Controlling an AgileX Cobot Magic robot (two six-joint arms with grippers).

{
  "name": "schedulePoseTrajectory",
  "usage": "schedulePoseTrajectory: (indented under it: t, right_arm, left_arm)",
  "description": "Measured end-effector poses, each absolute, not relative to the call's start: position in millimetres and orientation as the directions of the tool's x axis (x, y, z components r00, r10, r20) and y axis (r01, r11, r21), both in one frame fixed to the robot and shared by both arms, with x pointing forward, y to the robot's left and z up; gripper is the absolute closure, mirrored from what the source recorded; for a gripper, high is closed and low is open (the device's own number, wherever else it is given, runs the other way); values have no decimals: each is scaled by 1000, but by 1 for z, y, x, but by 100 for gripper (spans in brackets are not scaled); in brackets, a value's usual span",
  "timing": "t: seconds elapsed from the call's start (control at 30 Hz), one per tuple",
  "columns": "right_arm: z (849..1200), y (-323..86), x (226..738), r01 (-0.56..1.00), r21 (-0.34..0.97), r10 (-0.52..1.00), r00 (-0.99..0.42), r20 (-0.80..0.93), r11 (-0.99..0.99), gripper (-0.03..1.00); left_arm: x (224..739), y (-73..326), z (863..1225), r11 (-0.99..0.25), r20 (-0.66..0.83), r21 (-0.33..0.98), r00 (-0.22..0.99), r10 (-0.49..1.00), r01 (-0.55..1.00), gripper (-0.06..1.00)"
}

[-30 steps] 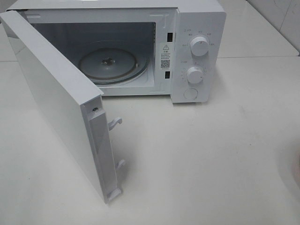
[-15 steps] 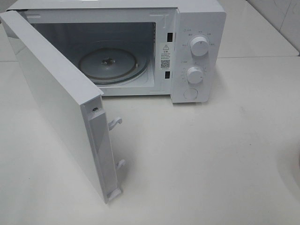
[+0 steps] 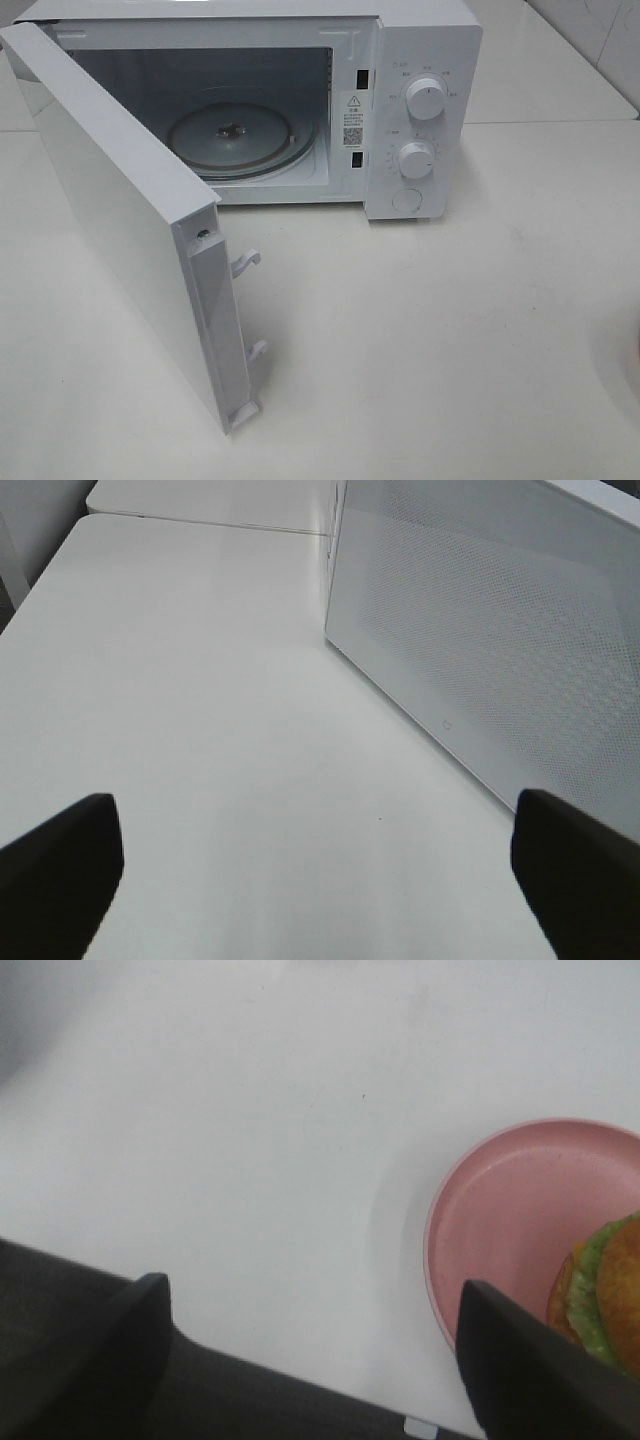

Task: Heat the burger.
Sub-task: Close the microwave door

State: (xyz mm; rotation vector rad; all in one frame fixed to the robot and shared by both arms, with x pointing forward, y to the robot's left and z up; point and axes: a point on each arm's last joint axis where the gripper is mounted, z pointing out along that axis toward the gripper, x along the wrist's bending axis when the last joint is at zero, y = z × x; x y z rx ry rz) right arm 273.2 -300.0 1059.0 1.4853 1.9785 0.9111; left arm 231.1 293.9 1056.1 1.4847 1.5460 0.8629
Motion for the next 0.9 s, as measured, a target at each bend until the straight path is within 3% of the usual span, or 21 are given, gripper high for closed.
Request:
schedulePoseTrajectory:
  t: [0.43,0.63,0.9]
  right_arm:
    - [1060,-313,242,388,921,997,-61,41,-14,21]
    - [1060,-309,237,366,930,999,51,0,-19,21]
    - [1059,-306,237,372,928,998,62,-19,-5,21]
  left_arm:
    - [231,294,1056,75,-92,893,17,996,444,-3]
    - [231,294,1056,75,-92,893,17,996,444,-3]
    - [231,294,1056,75,-92,893,17,996,444,-3]
